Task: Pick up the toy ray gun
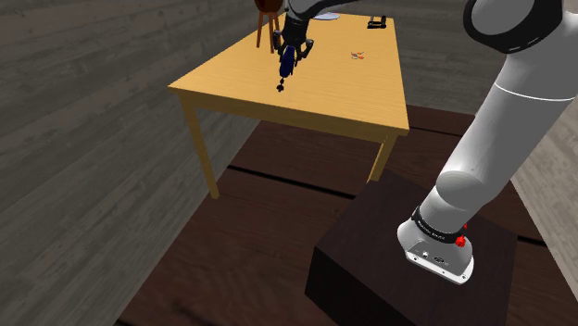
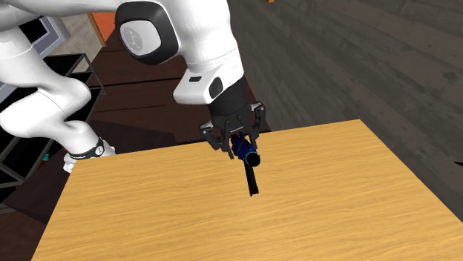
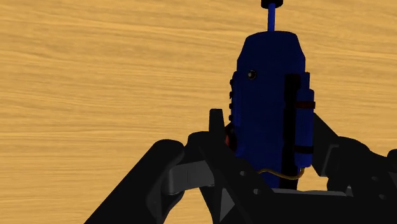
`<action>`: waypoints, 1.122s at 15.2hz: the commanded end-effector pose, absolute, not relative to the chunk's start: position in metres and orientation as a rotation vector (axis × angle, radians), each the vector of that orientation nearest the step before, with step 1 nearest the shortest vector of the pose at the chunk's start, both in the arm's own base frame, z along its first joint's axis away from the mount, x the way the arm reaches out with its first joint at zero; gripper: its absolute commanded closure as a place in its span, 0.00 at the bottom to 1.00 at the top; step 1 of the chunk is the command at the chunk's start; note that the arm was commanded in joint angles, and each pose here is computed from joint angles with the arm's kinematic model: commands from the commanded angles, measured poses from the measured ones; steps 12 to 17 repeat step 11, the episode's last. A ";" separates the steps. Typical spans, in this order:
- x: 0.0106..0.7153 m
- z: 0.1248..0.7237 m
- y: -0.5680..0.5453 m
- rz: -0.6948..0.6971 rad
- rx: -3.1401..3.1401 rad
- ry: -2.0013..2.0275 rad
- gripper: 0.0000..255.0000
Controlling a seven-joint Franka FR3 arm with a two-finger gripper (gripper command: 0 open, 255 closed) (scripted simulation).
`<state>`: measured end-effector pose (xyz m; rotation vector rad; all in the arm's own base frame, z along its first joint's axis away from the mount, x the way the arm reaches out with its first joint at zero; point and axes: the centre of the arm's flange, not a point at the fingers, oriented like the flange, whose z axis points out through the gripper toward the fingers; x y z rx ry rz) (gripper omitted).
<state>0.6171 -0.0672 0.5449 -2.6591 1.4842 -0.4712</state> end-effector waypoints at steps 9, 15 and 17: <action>0.618 0.598 -0.067 -0.471 -2.659 1.484 1.00; 0.618 0.599 -0.067 -0.471 -2.659 1.484 1.00; 0.618 0.599 -0.067 -0.471 -2.659 1.484 1.00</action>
